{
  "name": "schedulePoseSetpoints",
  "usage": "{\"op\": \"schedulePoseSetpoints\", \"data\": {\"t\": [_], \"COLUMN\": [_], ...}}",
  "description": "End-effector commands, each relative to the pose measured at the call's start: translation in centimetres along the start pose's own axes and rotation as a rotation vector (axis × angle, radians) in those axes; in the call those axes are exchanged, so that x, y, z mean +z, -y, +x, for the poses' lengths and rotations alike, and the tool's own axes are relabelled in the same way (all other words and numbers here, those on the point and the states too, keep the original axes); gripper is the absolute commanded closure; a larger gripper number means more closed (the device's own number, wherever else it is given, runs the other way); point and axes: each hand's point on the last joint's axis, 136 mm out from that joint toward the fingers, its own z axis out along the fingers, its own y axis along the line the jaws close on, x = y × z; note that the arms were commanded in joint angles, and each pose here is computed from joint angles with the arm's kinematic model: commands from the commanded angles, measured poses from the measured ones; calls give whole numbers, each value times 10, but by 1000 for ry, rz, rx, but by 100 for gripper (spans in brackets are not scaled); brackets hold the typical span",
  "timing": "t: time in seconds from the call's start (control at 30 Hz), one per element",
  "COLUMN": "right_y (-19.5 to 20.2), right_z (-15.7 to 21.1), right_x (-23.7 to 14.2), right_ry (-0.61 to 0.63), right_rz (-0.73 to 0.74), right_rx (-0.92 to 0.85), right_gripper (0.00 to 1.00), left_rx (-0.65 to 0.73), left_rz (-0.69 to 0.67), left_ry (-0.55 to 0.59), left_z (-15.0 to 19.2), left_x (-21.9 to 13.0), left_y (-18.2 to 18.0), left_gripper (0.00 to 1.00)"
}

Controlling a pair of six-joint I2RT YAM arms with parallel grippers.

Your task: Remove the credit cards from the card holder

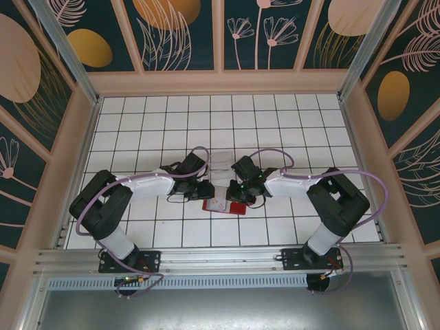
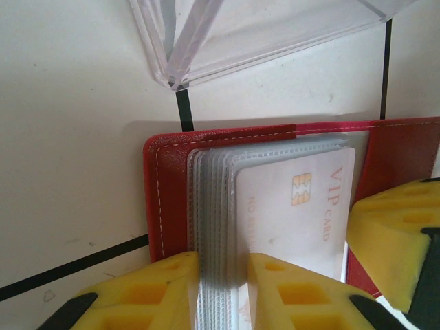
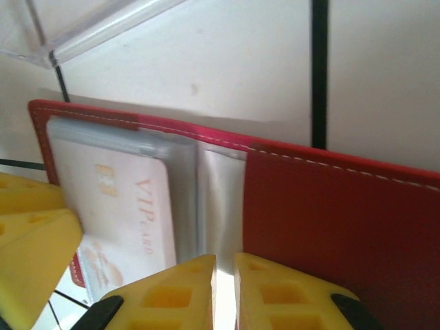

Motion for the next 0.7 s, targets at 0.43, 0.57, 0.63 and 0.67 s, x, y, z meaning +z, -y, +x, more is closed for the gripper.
{"op": "schedulePoseSetpoints", "data": {"t": [0.43, 0.57, 0.63, 0.67], "right_y": [-17, -11, -7, -7], "right_z": [-6, -4, -3, -3], "right_x": [-17, -10, -6, -5], "right_ry": [29, 14, 6, 4], "right_rz": [-40, -13, 1, 2], "right_rx": [1, 9, 12, 12], "right_gripper": [72, 68, 66, 66], "left_rx": [-1, 1, -1, 1], "left_rz": [-11, -3, -5, -5], "left_ry": [-19, -16, -17, -18], "left_z": [7, 6, 7, 7], "left_x": [-6, -7, -7, -7], "left_y": [1, 3, 2, 1], "left_gripper": [71, 71, 71, 70]}}
